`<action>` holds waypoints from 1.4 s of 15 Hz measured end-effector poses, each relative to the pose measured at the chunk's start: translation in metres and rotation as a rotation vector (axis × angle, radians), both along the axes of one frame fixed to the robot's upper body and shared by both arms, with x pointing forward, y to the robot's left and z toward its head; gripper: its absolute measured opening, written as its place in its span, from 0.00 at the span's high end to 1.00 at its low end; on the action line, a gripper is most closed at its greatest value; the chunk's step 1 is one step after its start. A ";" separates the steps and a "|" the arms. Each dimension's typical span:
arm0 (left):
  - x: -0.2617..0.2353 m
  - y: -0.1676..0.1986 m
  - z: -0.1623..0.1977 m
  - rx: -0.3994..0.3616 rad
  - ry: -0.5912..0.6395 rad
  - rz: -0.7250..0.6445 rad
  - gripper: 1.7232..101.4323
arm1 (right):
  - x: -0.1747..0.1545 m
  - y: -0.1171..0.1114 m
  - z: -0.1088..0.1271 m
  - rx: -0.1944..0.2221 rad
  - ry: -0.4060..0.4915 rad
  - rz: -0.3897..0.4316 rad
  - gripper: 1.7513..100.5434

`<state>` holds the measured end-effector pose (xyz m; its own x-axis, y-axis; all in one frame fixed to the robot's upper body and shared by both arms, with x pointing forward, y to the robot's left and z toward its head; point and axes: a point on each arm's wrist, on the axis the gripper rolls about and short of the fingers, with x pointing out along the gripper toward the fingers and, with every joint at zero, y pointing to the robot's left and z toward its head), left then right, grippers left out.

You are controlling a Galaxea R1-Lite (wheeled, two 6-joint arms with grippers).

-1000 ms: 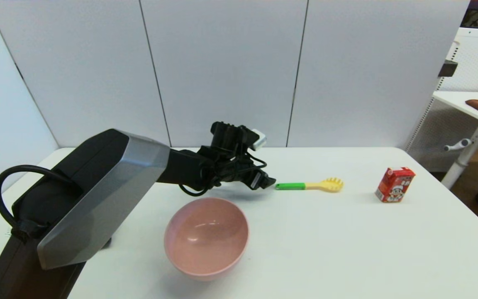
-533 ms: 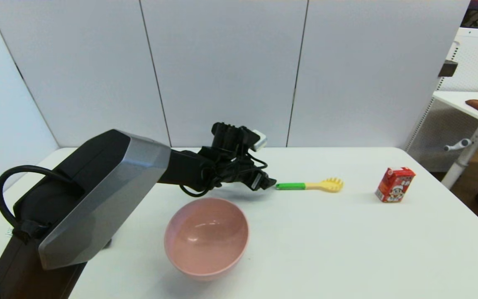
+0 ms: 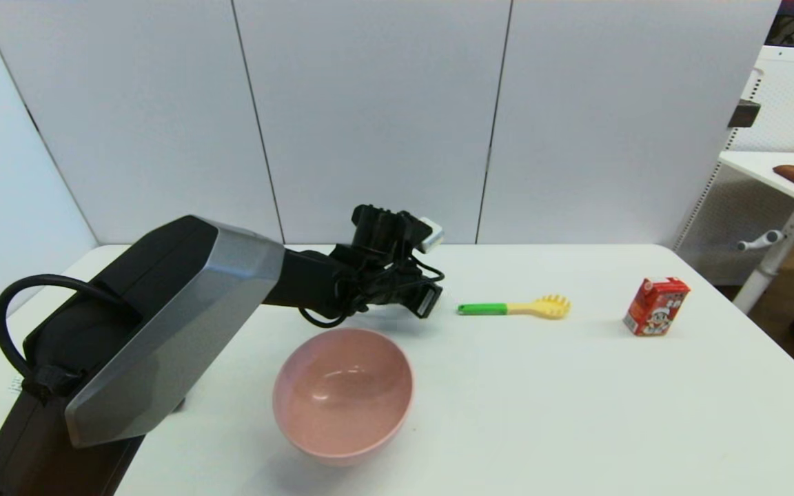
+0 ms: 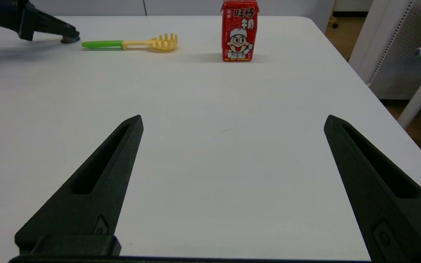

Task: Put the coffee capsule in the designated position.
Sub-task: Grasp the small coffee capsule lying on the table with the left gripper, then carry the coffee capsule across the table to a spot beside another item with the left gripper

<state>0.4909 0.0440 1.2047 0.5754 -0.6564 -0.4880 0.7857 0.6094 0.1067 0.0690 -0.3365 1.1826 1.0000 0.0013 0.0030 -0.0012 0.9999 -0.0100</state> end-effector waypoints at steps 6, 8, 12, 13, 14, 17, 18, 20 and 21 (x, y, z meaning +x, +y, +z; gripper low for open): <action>-0.005 -0.002 0.003 0.009 0.011 -0.009 0.83 | 0.000 0.000 0.000 0.000 0.001 0.000 0.03; -0.008 0.000 0.015 0.004 0.002 -0.009 0.83 | 0.000 0.000 0.000 0.000 0.001 0.000 0.03; -0.021 0.022 0.069 -0.015 -0.038 0.013 0.83 | 0.000 0.000 0.000 0.000 0.000 0.000 0.03; -0.024 0.034 0.084 -0.019 -0.047 0.030 0.83 | 0.000 0.000 0.000 0.000 0.000 0.000 0.03; -0.029 0.048 0.096 -0.019 -0.053 0.052 0.83 | 0.000 0.000 0.000 0.000 0.001 0.000 0.03; -0.051 0.102 0.118 0.000 -0.043 0.147 0.83 | 0.000 0.000 0.000 0.001 0.000 0.000 0.03; -0.060 0.122 0.120 0.012 -0.032 0.187 0.83 | 0.000 0.000 0.000 0.000 0.001 0.000 0.03; -0.084 0.161 0.121 0.031 -0.010 0.270 0.83 | 0.000 0.000 0.000 0.000 0.000 0.000 0.03; -0.097 0.178 0.119 0.042 0.008 0.305 0.83 | 0.000 0.000 0.000 0.001 0.000 0.000 0.03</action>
